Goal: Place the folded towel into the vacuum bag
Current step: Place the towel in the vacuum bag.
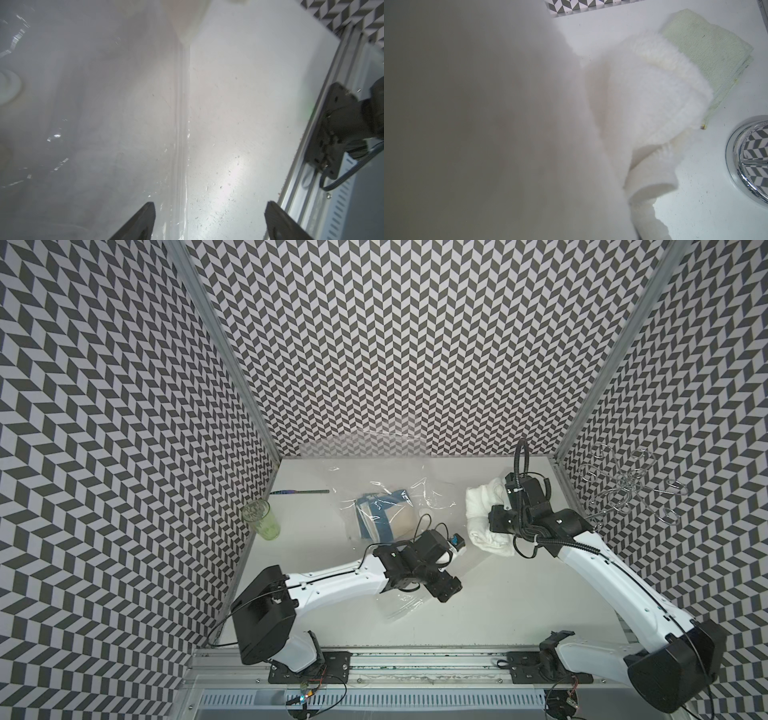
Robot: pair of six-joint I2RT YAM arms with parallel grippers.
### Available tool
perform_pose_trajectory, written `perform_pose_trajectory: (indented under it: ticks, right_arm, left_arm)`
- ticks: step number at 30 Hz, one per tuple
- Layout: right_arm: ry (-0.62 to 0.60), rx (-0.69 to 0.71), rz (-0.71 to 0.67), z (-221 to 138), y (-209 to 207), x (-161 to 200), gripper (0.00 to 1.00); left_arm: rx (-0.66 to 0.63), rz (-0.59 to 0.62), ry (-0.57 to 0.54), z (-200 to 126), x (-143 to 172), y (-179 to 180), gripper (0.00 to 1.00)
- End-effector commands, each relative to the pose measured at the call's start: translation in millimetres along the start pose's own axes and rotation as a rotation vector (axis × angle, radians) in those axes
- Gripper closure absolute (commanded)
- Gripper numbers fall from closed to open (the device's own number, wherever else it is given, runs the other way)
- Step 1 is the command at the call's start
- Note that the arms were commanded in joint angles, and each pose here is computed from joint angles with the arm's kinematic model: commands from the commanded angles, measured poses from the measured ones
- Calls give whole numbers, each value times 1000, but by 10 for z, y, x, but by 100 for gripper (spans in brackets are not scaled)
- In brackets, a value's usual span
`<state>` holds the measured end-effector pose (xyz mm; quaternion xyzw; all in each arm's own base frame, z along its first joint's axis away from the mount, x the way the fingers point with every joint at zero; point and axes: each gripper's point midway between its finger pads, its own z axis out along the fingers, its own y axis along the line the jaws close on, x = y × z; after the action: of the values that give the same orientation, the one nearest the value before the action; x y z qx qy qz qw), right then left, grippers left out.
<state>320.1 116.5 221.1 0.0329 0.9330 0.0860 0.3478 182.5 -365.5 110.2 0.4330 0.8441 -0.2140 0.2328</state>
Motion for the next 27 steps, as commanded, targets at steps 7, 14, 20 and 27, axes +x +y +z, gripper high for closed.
perform_pose_trajectory:
  ticks: [7, 14, 20, 27]
  right_arm:
    - [-72, -64, -23, -269, 54, -127, 85]
    - [239, -463, -106, -180, 938, 550, 84]
    - [445, -937, -1, -778, 1458, 1089, 83]
    - [423, -863, 31, -561, 1377, 1113, 81]
  left_arm:
    - [-181, -16, 74, 93, 279, 397, 15]
    - [-3, -404, -370, -1039, -353, 987, 21]
    - [126, -555, -516, -1574, -479, 1271, 21]
    - [351, -651, -570, -1732, -522, 1025, 18]
